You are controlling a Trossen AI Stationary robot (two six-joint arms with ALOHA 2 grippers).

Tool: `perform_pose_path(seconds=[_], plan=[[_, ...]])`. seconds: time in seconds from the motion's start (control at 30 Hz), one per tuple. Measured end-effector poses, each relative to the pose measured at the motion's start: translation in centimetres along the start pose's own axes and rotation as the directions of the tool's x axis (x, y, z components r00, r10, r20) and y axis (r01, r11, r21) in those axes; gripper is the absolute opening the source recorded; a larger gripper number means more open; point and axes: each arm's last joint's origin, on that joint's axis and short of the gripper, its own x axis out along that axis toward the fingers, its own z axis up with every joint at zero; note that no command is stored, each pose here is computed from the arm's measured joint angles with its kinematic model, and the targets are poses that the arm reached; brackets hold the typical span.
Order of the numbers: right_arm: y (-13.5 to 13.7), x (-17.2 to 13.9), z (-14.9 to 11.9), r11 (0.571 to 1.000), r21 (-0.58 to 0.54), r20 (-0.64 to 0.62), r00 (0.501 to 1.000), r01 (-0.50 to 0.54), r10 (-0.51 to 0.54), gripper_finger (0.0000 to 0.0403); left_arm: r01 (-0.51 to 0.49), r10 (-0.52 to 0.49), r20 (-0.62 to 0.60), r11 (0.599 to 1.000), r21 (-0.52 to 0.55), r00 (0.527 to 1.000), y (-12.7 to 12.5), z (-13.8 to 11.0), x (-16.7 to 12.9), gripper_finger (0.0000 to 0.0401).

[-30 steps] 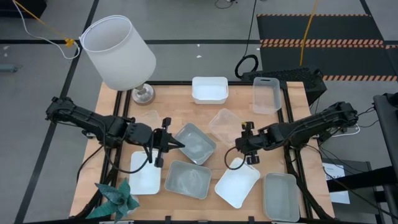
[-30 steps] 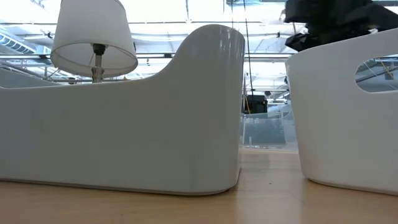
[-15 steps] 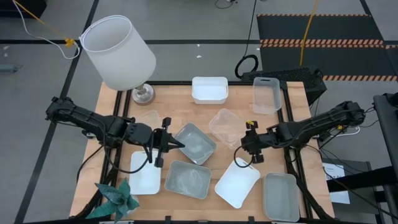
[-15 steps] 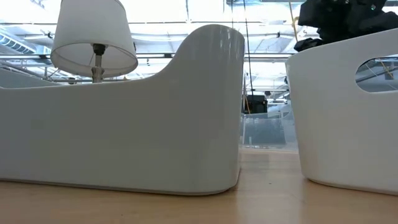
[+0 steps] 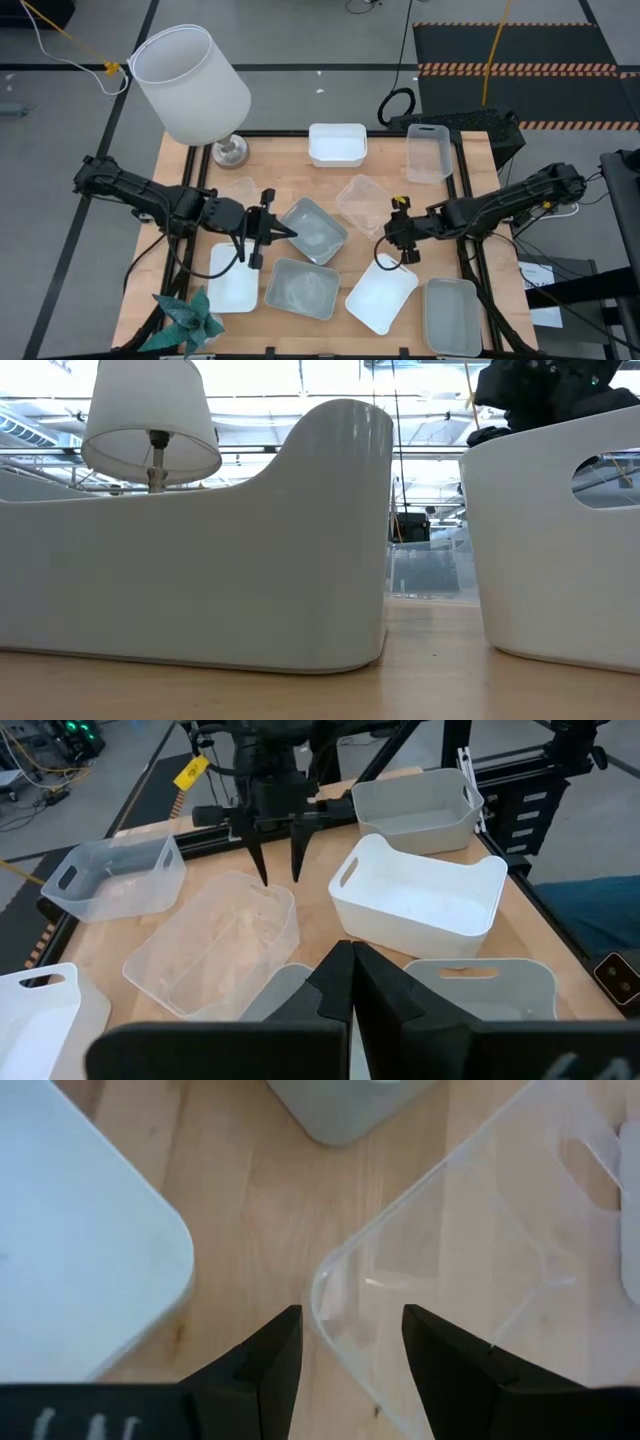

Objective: Stack baskets by color
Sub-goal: Stack the bottom left transparent bin on the top transparent bin

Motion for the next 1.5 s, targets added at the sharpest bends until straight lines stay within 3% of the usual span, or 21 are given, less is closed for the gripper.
perform_pose_path(seconds=[0.43, 0.73, 1.03, 1.23, 1.5], plan=[[-0.2, 2.6, 0.0, 0.996, -0.066, -0.107, 0.992, -0.066, 0.059, 0.0096, 0.000, 0.000, 0.000, 1.000, 0.000, 1.000, 0.0, 0.0, 0.0, 0.0012], [-0.4, 2.9, 0.0, 0.987, -0.084, -0.114, 0.985, -0.139, 0.129, 0.0007, 0.000, 0.000, 0.000, 1.000, 0.001, 1.000, 0.0, 0.0, 0.0, 0.0012], [-0.4, 2.6, -0.1, 0.985, -0.103, -0.106, 0.986, -0.141, 0.130, 0.0003, 0.000, 0.000, 0.000, 1.000, 0.001, 1.000, 0.0, 0.0, 0.0, 0.0012], [-0.7, 1.2, 1.4, 0.991, -0.049, -0.038, 0.992, -0.123, 0.121, 0.0003, 0.000, 0.000, -0.001, 1.000, 0.003, 1.000, 0.0, 0.0, 0.0, 0.0012], [-0.5, -2.1, 4.3, 0.997, 0.073, 0.019, 1.000, 0.009, -0.011, 0.0003, 0.000, 0.000, -0.001, 1.000, 0.003, 1.000, 0.0, 0.0, 0.0, 0.0012]])
